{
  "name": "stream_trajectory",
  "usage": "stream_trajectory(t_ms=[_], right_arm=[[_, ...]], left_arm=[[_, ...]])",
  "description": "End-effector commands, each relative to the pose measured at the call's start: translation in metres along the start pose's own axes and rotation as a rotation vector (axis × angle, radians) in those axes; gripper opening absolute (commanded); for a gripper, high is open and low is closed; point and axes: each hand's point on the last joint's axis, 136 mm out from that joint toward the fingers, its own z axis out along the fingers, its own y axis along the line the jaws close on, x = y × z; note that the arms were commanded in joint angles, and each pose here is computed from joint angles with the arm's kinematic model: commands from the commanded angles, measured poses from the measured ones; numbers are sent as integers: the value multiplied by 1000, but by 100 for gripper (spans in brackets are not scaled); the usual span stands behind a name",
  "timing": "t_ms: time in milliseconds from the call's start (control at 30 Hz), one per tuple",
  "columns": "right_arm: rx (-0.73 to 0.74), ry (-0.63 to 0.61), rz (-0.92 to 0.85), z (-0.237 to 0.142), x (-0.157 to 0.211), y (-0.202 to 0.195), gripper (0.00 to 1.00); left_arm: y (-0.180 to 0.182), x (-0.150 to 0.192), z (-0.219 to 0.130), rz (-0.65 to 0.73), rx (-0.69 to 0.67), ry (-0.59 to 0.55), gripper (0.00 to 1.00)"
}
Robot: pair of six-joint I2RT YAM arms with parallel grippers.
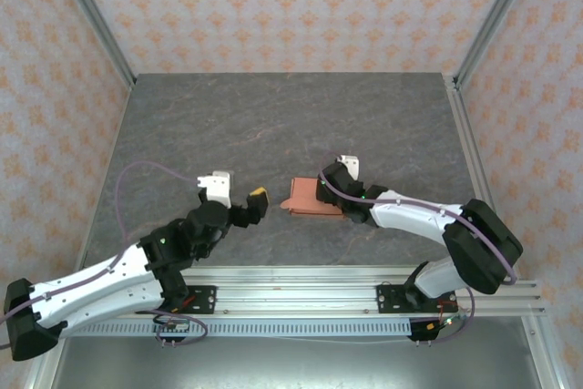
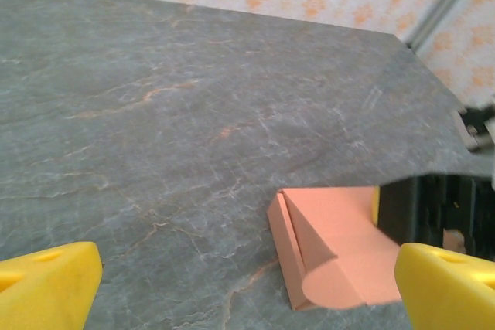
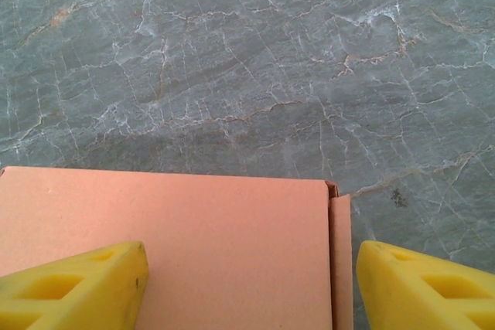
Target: Fold the paper box
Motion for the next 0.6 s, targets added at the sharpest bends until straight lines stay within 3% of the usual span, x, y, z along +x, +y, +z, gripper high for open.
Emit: stream_trajectory(t_ms=[0,33,200,367,567], right_arm=[[21,-49,19,-2,-6,-5,73],[23,-52,17,-1,-6,-5,73],[37,-35,-7,0,-9,-2,73],[56,-31,-48,-25,-39,7,77],[63,3,-34,-56,-63,2,78]], left_arm=[[3,10,9,-41,-40,114,98],[2,10,13,-48,-46,131,97],[-19,20,37,-25,-21,294,77],[-28,22,43,174,-15,423,61],[-41,10,51,92,79,475,59]])
